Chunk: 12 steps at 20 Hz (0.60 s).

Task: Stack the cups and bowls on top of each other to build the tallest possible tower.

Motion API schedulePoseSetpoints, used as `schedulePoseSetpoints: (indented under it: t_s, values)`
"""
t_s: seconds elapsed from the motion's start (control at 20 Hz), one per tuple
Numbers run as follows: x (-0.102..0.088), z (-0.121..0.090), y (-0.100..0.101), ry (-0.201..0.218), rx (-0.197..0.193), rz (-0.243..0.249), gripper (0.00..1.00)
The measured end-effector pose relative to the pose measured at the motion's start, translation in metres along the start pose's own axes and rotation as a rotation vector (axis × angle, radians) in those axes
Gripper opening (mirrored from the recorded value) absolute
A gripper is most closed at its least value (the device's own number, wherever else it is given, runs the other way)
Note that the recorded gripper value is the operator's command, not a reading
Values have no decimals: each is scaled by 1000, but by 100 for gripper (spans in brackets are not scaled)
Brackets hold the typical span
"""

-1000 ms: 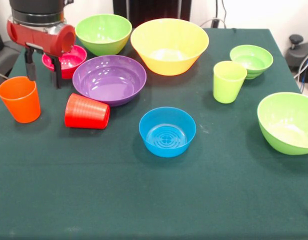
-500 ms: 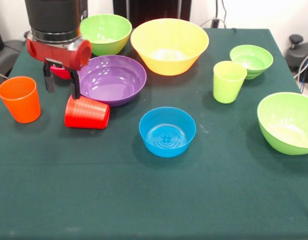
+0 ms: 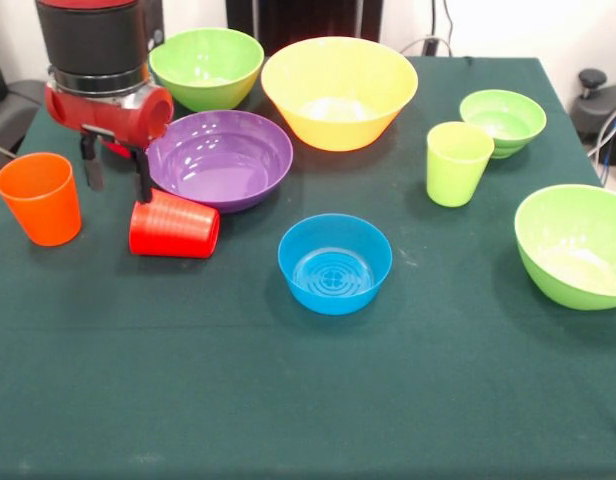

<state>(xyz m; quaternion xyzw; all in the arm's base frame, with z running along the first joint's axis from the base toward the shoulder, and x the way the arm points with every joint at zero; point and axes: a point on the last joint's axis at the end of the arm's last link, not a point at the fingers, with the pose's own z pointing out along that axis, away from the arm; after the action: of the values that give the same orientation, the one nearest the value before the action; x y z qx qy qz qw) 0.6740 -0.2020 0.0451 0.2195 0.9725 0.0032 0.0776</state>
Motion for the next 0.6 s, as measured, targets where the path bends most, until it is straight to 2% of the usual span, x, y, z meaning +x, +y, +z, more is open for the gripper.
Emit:
schedulePoseSetpoints:
  t_s: [0.2,0.6]
  values:
    - [-10,-13,-13,-23,0,18,100]
    - [-28,-48,-25,-80,18,23,100]
